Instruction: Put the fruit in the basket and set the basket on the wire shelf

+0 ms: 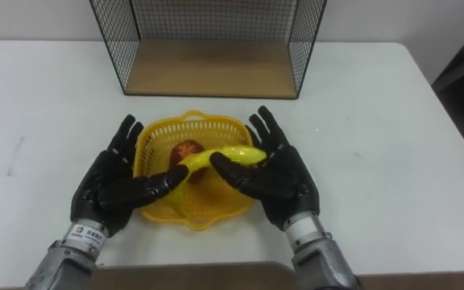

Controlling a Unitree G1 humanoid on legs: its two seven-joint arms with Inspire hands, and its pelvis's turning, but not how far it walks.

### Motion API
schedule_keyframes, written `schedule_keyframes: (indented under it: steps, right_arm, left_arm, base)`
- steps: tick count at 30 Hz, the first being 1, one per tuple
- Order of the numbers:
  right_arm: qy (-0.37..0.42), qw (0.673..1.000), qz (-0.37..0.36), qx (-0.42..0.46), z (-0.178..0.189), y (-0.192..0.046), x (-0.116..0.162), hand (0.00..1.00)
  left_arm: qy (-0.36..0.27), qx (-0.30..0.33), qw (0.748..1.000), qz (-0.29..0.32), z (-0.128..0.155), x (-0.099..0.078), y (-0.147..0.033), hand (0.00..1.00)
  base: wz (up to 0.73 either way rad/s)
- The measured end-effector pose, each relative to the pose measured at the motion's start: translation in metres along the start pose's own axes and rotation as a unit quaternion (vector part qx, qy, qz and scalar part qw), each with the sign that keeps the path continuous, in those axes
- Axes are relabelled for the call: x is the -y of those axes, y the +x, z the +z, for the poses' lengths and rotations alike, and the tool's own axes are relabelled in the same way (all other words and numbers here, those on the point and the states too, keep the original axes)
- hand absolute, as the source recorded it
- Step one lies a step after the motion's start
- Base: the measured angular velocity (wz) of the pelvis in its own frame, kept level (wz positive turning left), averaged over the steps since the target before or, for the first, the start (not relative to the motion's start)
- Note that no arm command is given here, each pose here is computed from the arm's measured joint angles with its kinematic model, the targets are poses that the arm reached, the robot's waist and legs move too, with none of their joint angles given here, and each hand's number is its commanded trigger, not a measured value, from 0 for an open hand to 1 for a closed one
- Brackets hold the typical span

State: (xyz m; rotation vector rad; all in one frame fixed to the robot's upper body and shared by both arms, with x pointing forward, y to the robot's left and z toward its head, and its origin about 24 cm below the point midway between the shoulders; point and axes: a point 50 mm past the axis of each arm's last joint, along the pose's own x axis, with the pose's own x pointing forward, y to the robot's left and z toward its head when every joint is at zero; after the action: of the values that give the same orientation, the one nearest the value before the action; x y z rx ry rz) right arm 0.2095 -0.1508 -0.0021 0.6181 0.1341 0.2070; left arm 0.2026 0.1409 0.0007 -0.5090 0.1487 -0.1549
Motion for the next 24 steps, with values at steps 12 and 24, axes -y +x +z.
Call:
schedule_keyframes:
  steps: [12, 24]
  right_arm:
    - [-0.003, 1.000, 0.011, -0.007, -0.005, 0.000, -0.005, 0.00]
    - [-0.022, 1.000, 0.011, -0.007, -0.010, 0.003, -0.006, 0.00]
  left_arm:
    - [-0.033, -0.014, 0.999, 0.008, -0.007, -0.002, -0.005, 0.00]
    - [-0.031, -0.012, 0.999, 0.014, -0.011, 0.002, -0.005, 0.00]
  base:
    - [0.00]
    - [0.00]
